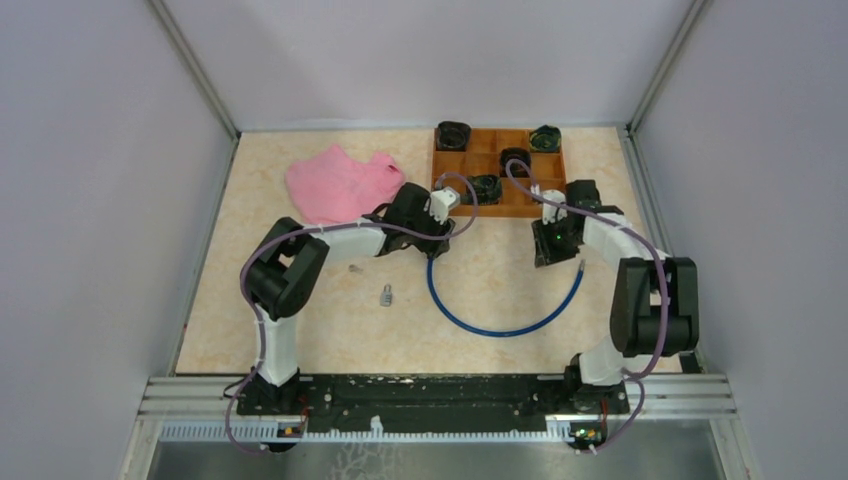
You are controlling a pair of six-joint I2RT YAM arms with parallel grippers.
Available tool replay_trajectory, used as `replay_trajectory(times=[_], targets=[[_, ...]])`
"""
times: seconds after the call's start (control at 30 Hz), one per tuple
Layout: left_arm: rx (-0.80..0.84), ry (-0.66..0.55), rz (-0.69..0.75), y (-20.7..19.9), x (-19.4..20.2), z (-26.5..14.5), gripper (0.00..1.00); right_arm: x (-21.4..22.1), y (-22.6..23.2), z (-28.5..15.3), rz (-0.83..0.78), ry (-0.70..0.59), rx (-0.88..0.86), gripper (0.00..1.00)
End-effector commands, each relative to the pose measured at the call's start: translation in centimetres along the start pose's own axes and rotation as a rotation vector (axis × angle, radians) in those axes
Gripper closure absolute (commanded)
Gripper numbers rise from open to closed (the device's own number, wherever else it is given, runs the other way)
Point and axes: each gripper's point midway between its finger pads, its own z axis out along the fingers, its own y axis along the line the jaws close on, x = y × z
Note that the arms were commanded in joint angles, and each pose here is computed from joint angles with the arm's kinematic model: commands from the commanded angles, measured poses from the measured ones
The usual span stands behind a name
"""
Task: Lock with the key
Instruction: Pick up the lock from the center of the board.
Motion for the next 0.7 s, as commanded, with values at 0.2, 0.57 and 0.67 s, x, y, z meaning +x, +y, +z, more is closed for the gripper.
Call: replay_trajectory(times=[0.2, 0.57, 0.67], targets=[[0.031, 0.282, -0.094, -1.3, 8.8, -1.3, 0.30, 2.9, -6.1, -5.2, 0.105, -0.034, 0.240, 0.41], [0.044, 0.260, -0.096, -1.5, 8.1, -1.4, 0.25, 6.0, -7.7, -2.6, 0.185, 0.061, 0.256, 0.37], [0.043, 0.254, -0.092, -1.5, 8.0, -1.4, 0.25, 6.2, -7.8, -2.0, 0.192, 0.074, 0.248, 0.41]])
